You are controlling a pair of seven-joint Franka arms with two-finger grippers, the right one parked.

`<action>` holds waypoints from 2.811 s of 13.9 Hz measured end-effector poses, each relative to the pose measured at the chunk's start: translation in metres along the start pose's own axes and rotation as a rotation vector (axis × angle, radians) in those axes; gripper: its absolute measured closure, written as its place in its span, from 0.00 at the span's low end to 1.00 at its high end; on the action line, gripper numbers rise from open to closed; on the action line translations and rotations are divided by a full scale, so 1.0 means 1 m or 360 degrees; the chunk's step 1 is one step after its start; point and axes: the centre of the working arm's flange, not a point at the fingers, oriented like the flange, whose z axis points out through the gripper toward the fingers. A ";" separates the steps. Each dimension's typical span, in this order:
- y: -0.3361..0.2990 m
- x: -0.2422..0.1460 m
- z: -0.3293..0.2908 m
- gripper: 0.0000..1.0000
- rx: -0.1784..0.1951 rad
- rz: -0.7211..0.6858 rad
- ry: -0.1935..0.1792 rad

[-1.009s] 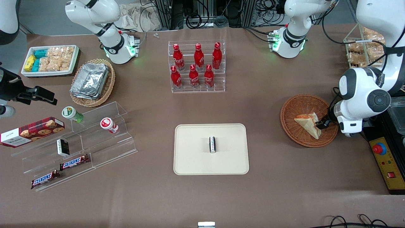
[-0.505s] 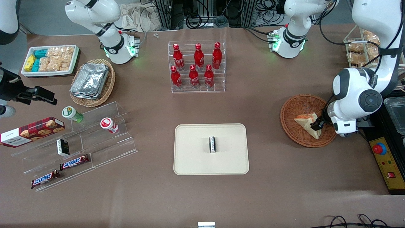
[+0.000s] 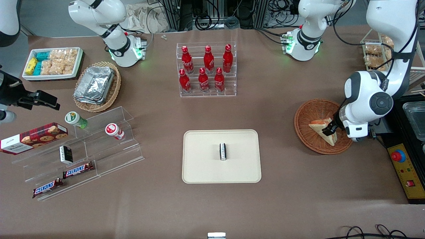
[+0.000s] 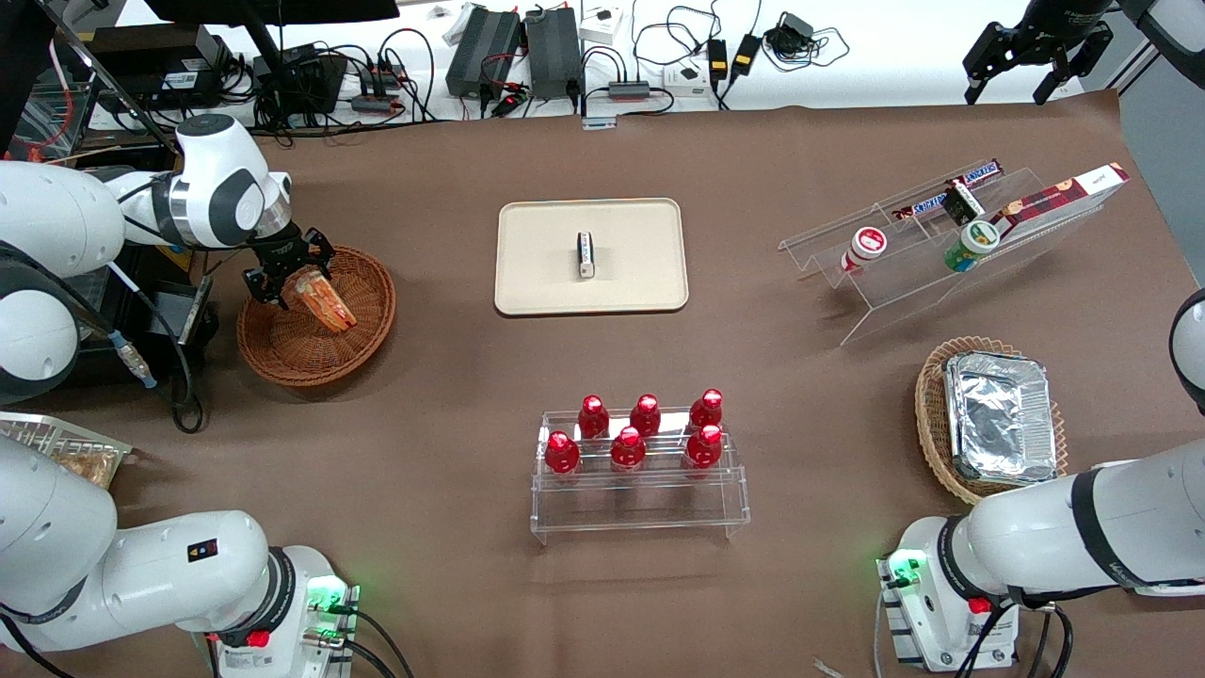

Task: Place sandwich from basket to tray
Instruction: 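Close the left gripper on the sandwich's wrapped edge, then lift the sandwich out of the basket with the left gripper, then carry the sandwich over the cream tray beside the black box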

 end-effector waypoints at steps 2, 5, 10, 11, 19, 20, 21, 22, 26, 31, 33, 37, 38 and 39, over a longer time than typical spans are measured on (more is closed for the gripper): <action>-0.002 -0.002 0.007 0.02 -0.0022 0.0000 0.0011; -0.005 -0.005 0.014 0.04 -0.0027 0.0001 0.0011; -0.003 -0.007 0.010 0.56 -0.0039 0.0010 0.0022; -0.002 -0.007 0.008 0.64 -0.0040 0.0013 0.0026; 0.041 -0.008 -0.155 0.85 0.0049 0.0404 0.0037; 0.052 -0.017 -0.180 0.85 0.0039 0.0509 0.0057; 0.064 -0.031 -0.201 0.85 0.0035 0.0622 0.0090; 0.079 -0.052 -0.221 0.85 0.0041 0.0740 0.0134; 0.170 -0.185 -0.241 0.85 0.0023 0.1148 0.0183; 0.271 -0.247 -0.133 0.85 -0.0044 0.1202 0.0056; 0.290 -0.235 -0.092 0.85 -0.0077 0.1192 0.0037; 0.306 -0.237 -0.048 0.85 -0.0039 0.1205 0.0151; 0.311 -0.241 -0.041 0.85 -0.0059 0.1214 0.0173; 0.315 -0.245 -0.034 0.85 -0.0078 0.1226 0.0179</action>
